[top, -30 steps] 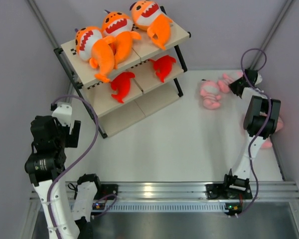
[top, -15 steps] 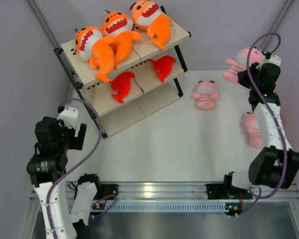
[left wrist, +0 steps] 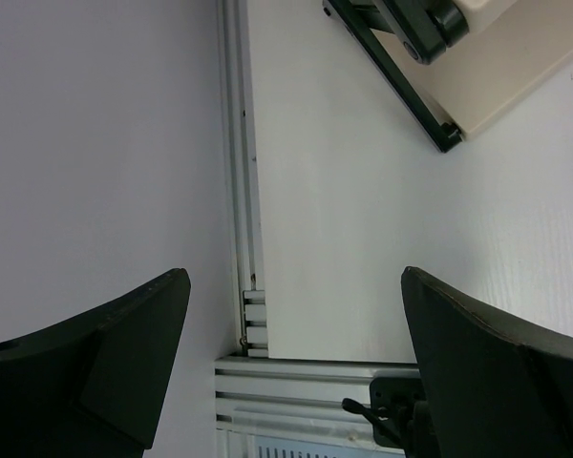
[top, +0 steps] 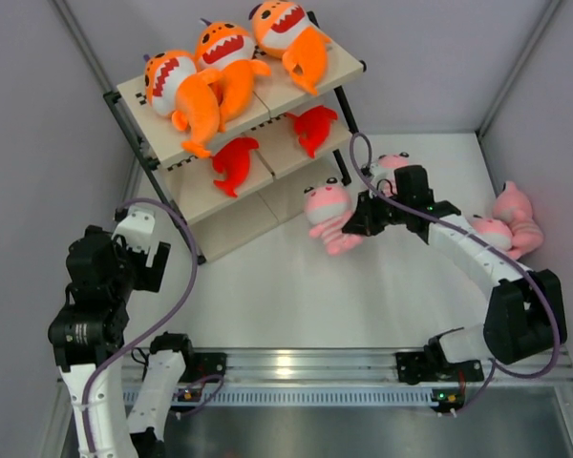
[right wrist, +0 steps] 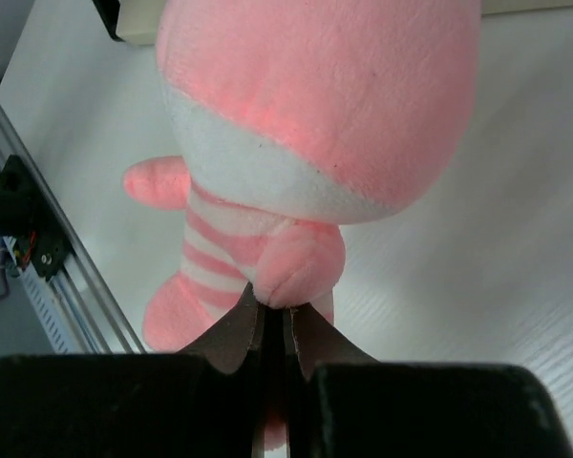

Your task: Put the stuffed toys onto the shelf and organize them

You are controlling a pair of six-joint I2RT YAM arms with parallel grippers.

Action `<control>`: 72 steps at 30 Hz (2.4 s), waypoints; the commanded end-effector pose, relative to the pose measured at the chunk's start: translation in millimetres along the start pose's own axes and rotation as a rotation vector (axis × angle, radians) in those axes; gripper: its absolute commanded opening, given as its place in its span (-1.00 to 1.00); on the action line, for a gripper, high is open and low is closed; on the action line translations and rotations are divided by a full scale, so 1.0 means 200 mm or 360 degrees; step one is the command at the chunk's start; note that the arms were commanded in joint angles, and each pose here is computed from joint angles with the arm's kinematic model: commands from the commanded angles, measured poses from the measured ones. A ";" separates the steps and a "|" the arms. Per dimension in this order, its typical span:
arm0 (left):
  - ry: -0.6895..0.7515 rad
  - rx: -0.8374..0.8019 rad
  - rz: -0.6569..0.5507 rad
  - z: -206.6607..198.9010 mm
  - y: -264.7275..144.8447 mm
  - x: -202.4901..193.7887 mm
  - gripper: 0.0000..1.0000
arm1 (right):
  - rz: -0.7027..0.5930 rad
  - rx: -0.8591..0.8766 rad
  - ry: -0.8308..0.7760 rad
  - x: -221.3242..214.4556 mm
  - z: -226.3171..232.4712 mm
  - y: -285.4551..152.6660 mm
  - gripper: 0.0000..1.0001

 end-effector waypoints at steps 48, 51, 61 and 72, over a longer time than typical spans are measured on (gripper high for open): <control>0.0027 0.0059 -0.0047 0.04 -0.04 0.03 0.97 | -0.0804 -0.0342 0.1092 -0.16 -0.18 0.23 0.39; 0.0026 0.0062 -0.0043 0.04 -0.04 0.03 0.97 | -0.0805 -0.0353 0.1162 -0.19 -0.22 0.28 0.37; 0.0052 0.0076 -0.0014 0.04 -0.03 0.03 0.97 | -0.0820 -0.0263 0.1226 -0.09 -0.22 0.37 -0.83; 0.0066 0.0060 -0.0006 0.04 -0.02 0.02 0.97 | -0.0941 -0.0020 0.0809 0.18 -0.05 0.31 -1.00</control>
Point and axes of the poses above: each gripper's point midway between its finger pads, its own y axis out along the fingers, its own z axis along the line the jaws close on, x = y × z, the point moved 10 cm from there along -y, back along the fingers, and after that the axes turned 7 degrees about y, right-handed, at the moved point
